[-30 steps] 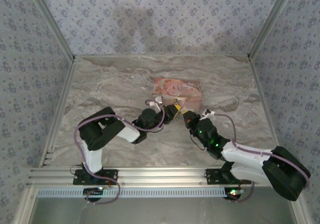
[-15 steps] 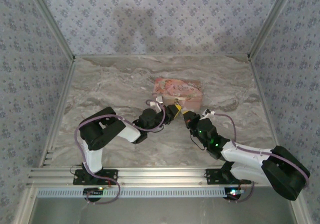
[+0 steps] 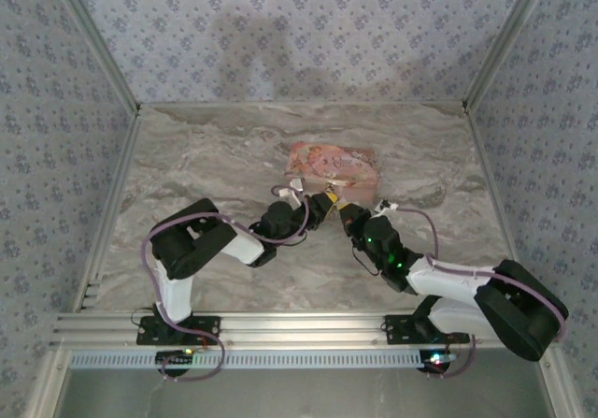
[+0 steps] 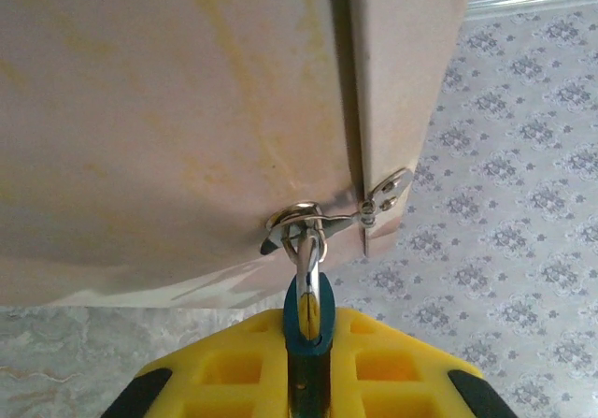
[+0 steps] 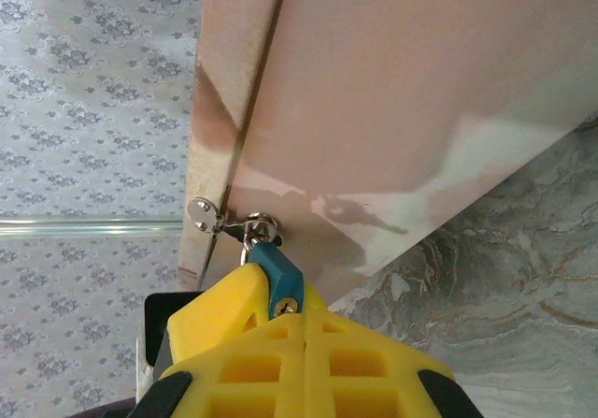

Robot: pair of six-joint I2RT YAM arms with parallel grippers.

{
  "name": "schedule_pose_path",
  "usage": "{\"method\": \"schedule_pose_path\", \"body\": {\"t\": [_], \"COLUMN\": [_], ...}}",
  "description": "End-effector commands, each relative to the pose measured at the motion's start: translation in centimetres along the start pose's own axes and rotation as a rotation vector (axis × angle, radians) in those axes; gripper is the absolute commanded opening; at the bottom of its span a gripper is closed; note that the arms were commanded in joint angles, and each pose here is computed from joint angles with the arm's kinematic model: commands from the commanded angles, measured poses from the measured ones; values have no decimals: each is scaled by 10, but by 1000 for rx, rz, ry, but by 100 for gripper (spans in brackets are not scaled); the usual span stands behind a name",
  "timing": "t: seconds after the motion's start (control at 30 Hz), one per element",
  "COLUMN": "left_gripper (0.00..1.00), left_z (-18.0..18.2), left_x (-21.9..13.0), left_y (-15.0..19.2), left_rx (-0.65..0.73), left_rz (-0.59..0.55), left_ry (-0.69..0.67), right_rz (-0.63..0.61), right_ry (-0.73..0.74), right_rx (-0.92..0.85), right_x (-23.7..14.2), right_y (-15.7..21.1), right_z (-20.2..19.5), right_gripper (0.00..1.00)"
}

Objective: Unlock a padlock with a key

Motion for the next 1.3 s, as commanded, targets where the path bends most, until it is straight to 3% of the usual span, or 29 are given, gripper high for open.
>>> {"method": "schedule_pose_path", "body": {"t": [0.0,0.43,0.73,1.03,1.27], "left_gripper": [12,9,4,2,1], "left_z": [-38,-41,-43,-48,-47], "left_x": [4,2,0,0,-3], "left_y": [28,34,40,44,44], "left_rx": [9,14,19,19,23], "left_rz": [126,155,181,201,196], "left_ry": [145,150,150,163,156], "right_rz": [22,61,66,81,162], "right_ry": [-71,-115,-122,-69,-66], "right_rx": [62,250,245,95,309], "right_x": [5,16,24,28,32], "right_y": [4,5,2,-2,2], "right_z": [17,22,29,44,37], "right_gripper": [0,0,0,0,0]}}
Point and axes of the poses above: each hand's point on the last joint's axis, 136 mm out from that joint toward the fingers, its own x axis out along the fingers, its own z axis along the line the jaws close on, y = z × x, the point moved 4 cm from there along -x, back along the fingers, and after that the axes turned 15 degrees about -x, right-handed, at the moved point
